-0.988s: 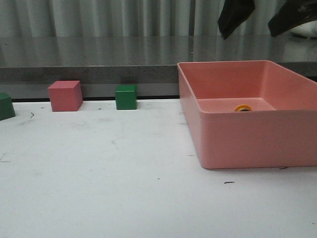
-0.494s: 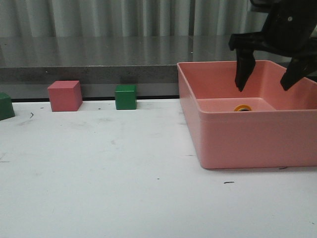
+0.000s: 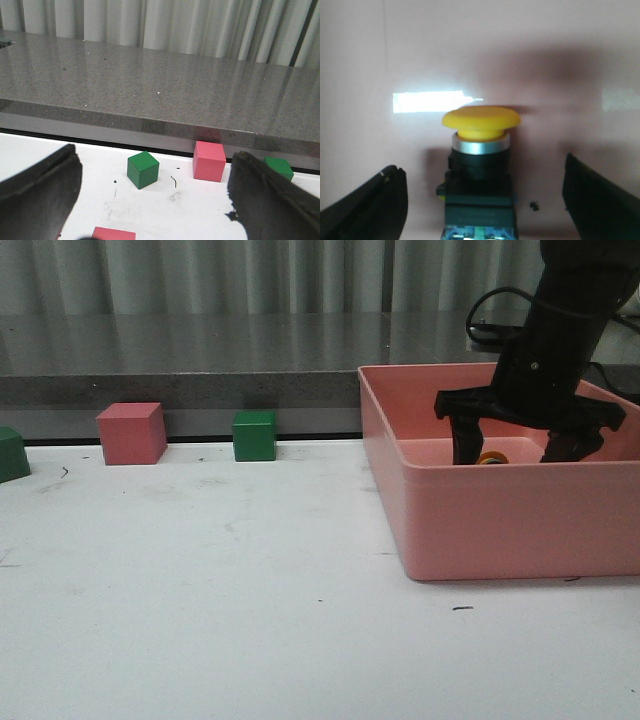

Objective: Place and stand button with both arms
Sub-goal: 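Lower the right gripper into the pink bin and grasp the yellow button, then lift the button out of the bin and carry it toward the red cube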

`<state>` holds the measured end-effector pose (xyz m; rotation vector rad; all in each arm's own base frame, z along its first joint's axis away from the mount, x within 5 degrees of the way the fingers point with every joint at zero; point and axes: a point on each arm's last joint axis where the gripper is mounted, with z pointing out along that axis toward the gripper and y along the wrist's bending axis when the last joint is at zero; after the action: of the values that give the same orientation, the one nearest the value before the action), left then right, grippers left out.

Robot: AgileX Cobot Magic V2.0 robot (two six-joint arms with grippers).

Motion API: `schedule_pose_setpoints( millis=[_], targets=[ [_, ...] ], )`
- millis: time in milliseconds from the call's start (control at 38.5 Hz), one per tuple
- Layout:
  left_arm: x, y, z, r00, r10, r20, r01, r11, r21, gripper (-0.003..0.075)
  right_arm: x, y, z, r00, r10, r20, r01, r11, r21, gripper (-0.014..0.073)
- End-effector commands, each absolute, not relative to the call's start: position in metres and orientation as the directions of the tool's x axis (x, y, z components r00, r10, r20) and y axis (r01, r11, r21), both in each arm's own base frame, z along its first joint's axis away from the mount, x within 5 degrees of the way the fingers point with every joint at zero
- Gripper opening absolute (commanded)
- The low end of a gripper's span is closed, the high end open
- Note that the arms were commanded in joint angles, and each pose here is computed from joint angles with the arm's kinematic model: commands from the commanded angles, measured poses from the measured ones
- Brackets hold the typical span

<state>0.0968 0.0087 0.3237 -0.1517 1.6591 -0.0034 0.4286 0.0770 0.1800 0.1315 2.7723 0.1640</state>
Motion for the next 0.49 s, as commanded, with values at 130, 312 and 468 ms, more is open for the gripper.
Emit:
schedule_pose_setpoints(
  millis=[130, 312, 468],
  targets=[
    [0.098, 0.009, 0.342, 0.018, -0.104, -0.994, -0.089, 0.990, -0.105, 0.0564, 0.432, 0.077, 0.207, -0.901, 0.119, -0.417, 0.060, 0.987, 0.151, 0.0462],
    [0.098, 0.009, 0.342, 0.018, -0.104, -0.994, -0.089, 0.990, -0.105, 0.0564, 0.431, 0.077, 0.209, -0.900, 0.123, -0.419, 0.062, 0.986, 0.158, 0.0319],
    [0.098, 0.009, 0.342, 0.018, -0.104, -0.994, -0.089, 0.990, -0.105, 0.0564, 0.429, 0.077, 0.219, -0.892, 0.125, -0.434, 0.059, 0.985, 0.163, 0.0252]
  ],
)
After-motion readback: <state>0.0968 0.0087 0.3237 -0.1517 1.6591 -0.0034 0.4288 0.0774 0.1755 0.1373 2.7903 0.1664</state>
